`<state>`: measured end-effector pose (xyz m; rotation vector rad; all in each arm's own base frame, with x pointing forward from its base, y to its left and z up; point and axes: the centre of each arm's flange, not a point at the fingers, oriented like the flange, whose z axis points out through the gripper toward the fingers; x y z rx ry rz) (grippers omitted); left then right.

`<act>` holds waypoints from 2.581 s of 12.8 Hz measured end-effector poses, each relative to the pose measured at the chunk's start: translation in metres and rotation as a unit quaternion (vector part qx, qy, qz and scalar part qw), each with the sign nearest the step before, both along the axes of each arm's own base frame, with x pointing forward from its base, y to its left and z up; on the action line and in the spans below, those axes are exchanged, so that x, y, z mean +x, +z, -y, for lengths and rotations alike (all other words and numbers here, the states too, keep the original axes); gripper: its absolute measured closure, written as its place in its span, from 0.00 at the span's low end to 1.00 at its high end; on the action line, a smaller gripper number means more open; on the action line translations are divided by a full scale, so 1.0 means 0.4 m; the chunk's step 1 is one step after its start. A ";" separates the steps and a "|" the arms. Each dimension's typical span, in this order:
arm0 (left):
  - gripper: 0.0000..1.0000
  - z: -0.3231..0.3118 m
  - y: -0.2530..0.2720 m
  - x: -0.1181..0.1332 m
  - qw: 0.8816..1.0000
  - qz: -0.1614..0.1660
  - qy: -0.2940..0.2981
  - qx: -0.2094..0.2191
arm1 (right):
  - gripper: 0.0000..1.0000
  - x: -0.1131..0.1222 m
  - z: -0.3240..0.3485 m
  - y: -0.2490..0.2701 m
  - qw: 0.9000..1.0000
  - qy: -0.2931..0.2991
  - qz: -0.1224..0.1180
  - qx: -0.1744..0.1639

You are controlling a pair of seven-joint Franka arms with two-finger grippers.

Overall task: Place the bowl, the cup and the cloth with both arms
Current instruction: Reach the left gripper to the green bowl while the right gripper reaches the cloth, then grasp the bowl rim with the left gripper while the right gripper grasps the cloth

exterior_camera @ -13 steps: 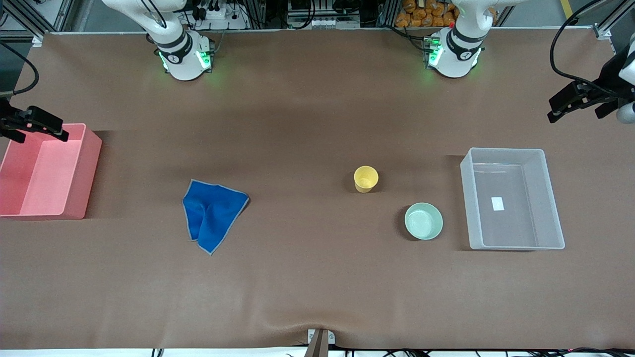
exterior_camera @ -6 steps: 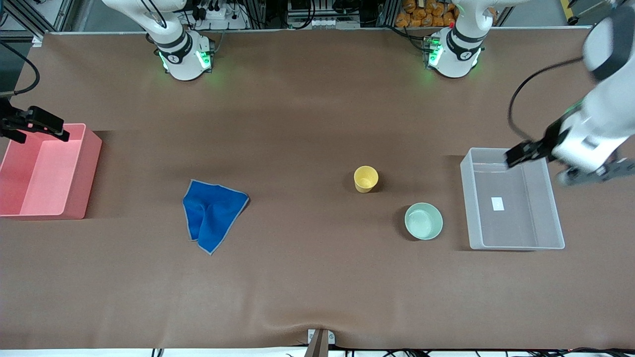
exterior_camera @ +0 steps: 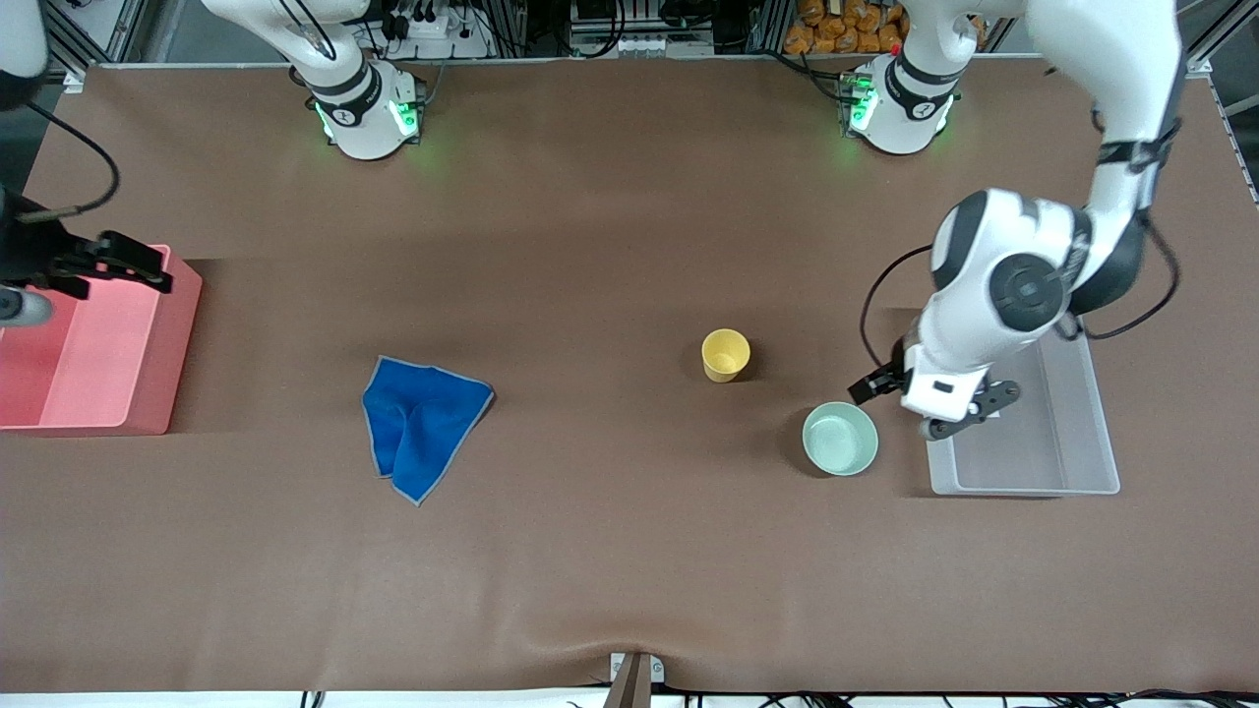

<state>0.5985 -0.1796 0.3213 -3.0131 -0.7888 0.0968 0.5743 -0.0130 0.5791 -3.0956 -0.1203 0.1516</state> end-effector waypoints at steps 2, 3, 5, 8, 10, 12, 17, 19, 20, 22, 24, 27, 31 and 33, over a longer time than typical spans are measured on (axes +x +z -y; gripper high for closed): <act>0.04 0.027 -0.110 -0.020 0.999 -0.006 0.047 0.019 | 0.00 0.038 -0.075 -0.090 0.999 0.013 -0.027 0.040; 0.07 0.034 -0.153 -0.027 0.997 -0.009 0.068 0.034 | 0.00 0.069 -0.101 -0.150 0.997 0.010 -0.034 0.066; 0.13 0.038 -0.205 -0.029 0.993 -0.008 0.105 0.044 | 0.00 0.130 -0.140 -0.267 0.995 0.010 -0.035 0.088; 0.18 0.034 -0.239 -0.020 0.989 0.001 0.143 0.040 | 0.00 0.181 -0.260 -0.434 0.996 0.042 -0.038 0.073; 0.27 0.033 -0.257 -0.014 0.986 0.010 0.164 0.034 | 0.00 0.205 -0.322 -0.524 0.996 0.063 -0.025 0.052; 0.47 0.033 -0.285 -0.013 0.983 0.010 0.179 0.032 | 0.00 0.216 -0.370 -0.615 0.996 0.081 -0.002 0.035; 0.93 0.029 -0.278 0.003 0.982 0.021 0.187 0.025 | 0.00 0.193 -0.384 -0.883 0.996 0.086 0.020 0.017; 0.95 0.024 -0.233 0.021 0.982 0.033 0.187 0.022 | 0.00 0.156 -0.383 -0.958 0.996 0.086 0.017 0.013; 0.96 0.017 -0.190 0.032 0.982 0.034 0.184 0.026 | 0.00 0.143 -0.389 -0.976 0.996 0.089 0.013 0.012; 0.96 -0.024 -0.042 0.054 0.985 0.031 0.165 0.040 | 0.09 0.135 -0.400 -0.982 0.996 0.092 0.011 0.012; 0.96 -0.112 0.117 0.049 0.990 0.025 0.125 0.053 | 0.34 0.132 -0.406 -0.983 0.995 0.094 0.010 0.012; 0.96 -0.287 0.220 0.008 0.995 -0.013 0.073 0.066 | 0.72 0.128 -0.418 -0.984 0.995 0.098 0.009 0.012; 0.96 -0.484 0.135 -0.046 0.995 -0.077 -0.038 0.049 | 0.97 0.135 -0.418 -0.971 0.995 0.098 0.018 0.013; 0.96 -0.574 0.096 -0.070 0.991 -0.096 -0.085 0.033 | 0.97 0.143 -0.419 -0.942 0.995 0.098 0.029 0.014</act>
